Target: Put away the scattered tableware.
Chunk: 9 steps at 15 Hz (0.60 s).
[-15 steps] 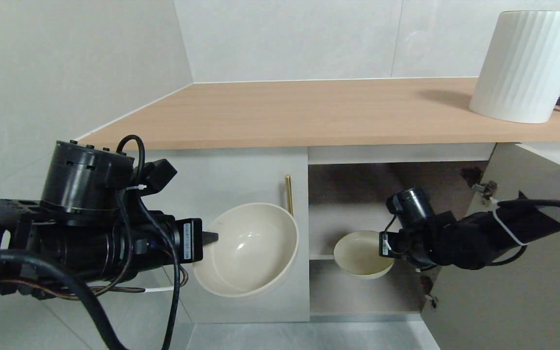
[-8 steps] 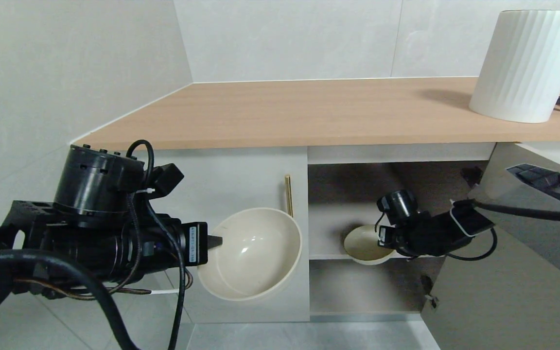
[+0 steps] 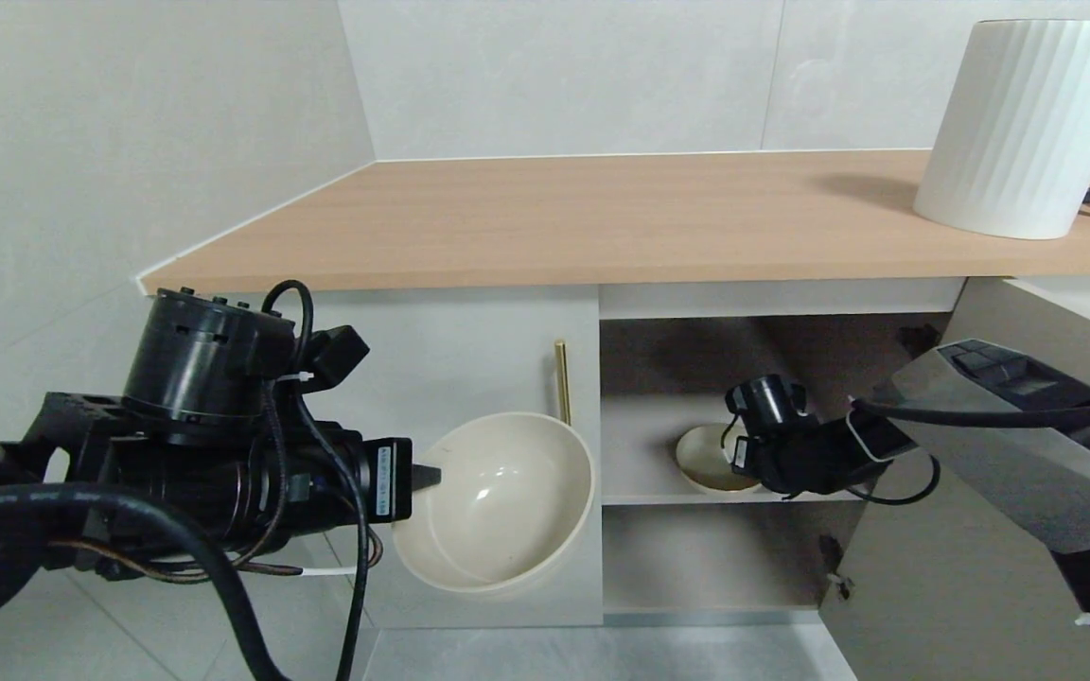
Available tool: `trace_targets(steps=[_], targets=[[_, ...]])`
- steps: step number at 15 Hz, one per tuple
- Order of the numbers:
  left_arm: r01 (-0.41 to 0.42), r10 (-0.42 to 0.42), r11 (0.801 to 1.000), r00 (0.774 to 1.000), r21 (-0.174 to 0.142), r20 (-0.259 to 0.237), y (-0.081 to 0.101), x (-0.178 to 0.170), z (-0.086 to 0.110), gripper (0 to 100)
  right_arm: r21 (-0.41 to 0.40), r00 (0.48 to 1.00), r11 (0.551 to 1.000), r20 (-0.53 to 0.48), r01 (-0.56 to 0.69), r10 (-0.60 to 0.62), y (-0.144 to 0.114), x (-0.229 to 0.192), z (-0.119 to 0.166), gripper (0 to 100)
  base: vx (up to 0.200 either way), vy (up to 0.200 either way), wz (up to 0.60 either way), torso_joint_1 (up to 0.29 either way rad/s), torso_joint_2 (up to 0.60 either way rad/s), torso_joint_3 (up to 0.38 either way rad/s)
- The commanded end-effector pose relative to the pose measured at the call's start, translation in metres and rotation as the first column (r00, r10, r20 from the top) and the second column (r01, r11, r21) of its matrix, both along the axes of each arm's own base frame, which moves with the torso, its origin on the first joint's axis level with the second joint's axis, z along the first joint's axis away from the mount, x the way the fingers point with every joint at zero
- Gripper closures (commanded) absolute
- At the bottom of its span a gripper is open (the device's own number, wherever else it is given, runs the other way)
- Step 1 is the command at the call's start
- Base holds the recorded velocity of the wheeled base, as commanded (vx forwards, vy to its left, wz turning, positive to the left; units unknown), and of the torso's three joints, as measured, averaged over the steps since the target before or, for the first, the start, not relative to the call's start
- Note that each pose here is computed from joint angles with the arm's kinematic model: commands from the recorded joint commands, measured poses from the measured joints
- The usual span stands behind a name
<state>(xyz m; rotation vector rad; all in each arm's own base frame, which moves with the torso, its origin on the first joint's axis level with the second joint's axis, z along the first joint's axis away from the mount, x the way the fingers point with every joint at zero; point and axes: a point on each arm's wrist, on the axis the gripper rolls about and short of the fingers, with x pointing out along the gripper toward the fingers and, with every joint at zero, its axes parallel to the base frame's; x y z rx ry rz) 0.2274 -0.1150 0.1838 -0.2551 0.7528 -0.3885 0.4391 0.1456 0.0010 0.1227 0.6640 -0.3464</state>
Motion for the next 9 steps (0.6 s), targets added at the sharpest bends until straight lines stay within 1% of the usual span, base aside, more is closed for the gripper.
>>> trace_targets(steps=[1, 9], targets=[[0.0, 0.0, 1.0, 1.0, 0.0, -0.003, 0.0, 0.001, -0.001, 100, 0.007, 1.0, 1.0, 0.008, 0.021, -0.021, 0.002, 0.006, -0.007, 100, 0.0, 0.0, 0.0, 0.0, 0.0, 0.0], [-0.002, 0.002, 1.0, 1.0, 0.0, 0.0, 0.0, 0.0, 0.0, 100, 0.0, 0.996, 0.998, 0.055, 0.07, -0.07, 0.0, 0.018, -0.007, 100, 0.0, 0.0, 0.0, 0.0, 0.0, 0.0]])
